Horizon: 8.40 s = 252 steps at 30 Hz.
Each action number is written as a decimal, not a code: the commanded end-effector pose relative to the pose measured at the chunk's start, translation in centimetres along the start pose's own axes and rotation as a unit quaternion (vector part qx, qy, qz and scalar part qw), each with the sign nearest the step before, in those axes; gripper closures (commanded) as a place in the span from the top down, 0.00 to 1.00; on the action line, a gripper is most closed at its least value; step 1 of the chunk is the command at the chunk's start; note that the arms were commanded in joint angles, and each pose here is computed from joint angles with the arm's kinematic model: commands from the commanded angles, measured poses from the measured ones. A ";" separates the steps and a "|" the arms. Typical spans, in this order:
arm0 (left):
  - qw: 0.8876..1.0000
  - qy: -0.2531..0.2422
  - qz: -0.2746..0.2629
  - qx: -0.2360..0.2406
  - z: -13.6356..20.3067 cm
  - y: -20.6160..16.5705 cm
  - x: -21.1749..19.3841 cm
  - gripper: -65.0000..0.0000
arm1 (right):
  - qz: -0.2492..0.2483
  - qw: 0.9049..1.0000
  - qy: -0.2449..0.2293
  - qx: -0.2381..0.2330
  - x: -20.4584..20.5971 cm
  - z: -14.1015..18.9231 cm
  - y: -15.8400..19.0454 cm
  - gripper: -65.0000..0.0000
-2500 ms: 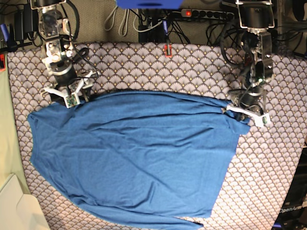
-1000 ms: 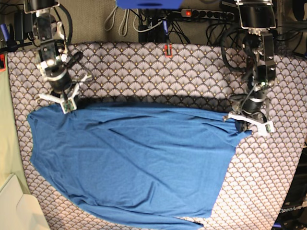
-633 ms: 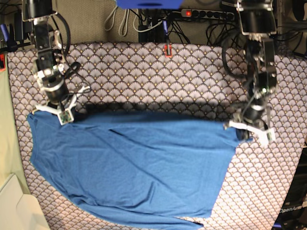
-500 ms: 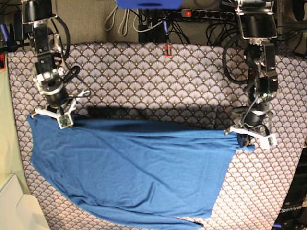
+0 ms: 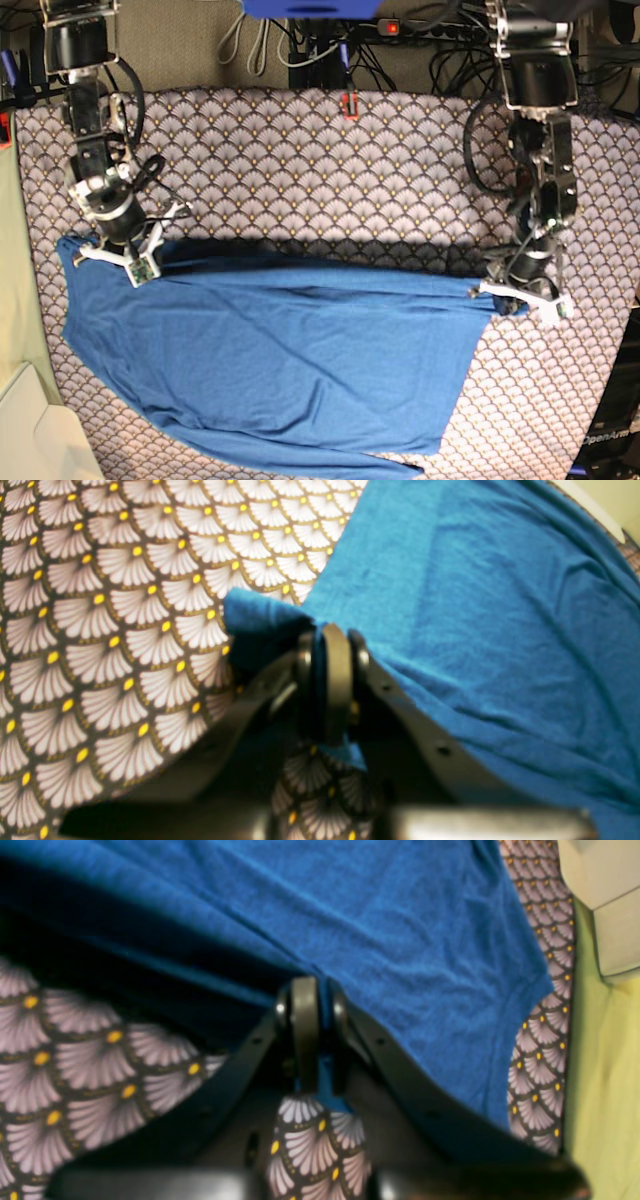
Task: Fold the T-shirt properly
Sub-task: 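Lift the held shirt edge with both grippers and pull toward the robot, then move the right gripper outward along the edge, stretching the shirt taut, then drag the held edge toward the robot base with both grippers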
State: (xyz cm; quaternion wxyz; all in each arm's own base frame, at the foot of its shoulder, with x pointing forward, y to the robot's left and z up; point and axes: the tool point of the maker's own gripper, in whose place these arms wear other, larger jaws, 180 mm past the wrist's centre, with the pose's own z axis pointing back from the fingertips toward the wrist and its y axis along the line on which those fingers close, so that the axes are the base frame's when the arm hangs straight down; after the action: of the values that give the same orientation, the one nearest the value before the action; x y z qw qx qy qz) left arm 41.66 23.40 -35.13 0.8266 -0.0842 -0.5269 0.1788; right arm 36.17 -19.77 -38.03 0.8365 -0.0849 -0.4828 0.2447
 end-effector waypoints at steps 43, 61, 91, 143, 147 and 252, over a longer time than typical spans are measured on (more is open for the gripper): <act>1.000 0.002 -0.010 -0.022 -6.4 -4.0 4.7 0.01 | 0.028 1.000 -0.009 -0.007 3.6 -6.3 -4.5 0.03; 1.000 0.017 -0.011 -0.018 -6.2 -3.5 3.4 0.58 | 0.027 1.000 -0.008 -0.009 3.6 -6.3 -4.7 0.07; 0.998 0.050 -0.025 0.002 -4.4 -0.4 -0.9 0.66 | -0.005 0.994 -0.033 -0.101 4.5 -3.5 -12.9 0.57; 0.997 0.055 -0.052 0.007 -6.7 -1.0 -2.5 0.91 | -0.027 0.989 0.046 -0.135 -6.3 3.7 -13.0 0.62; 0.995 0.071 -0.070 -0.004 -7.1 -2.4 -3.4 0.90 | -0.026 0.989 0.046 -0.135 -6.3 3.7 -13.1 0.62; 0.994 0.079 -0.078 -0.003 -7.0 -2.1 -3.9 0.00 | -0.035 0.991 0.077 -0.099 -11.4 0.6 -13.2 0.00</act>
State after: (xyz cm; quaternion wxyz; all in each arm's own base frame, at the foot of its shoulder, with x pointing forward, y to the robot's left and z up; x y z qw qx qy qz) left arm 45.96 19.87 -42.13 0.8833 -0.0630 -0.4517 0.1082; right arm 34.99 -35.37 -42.49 0.8701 -0.1505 -0.4430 0.1548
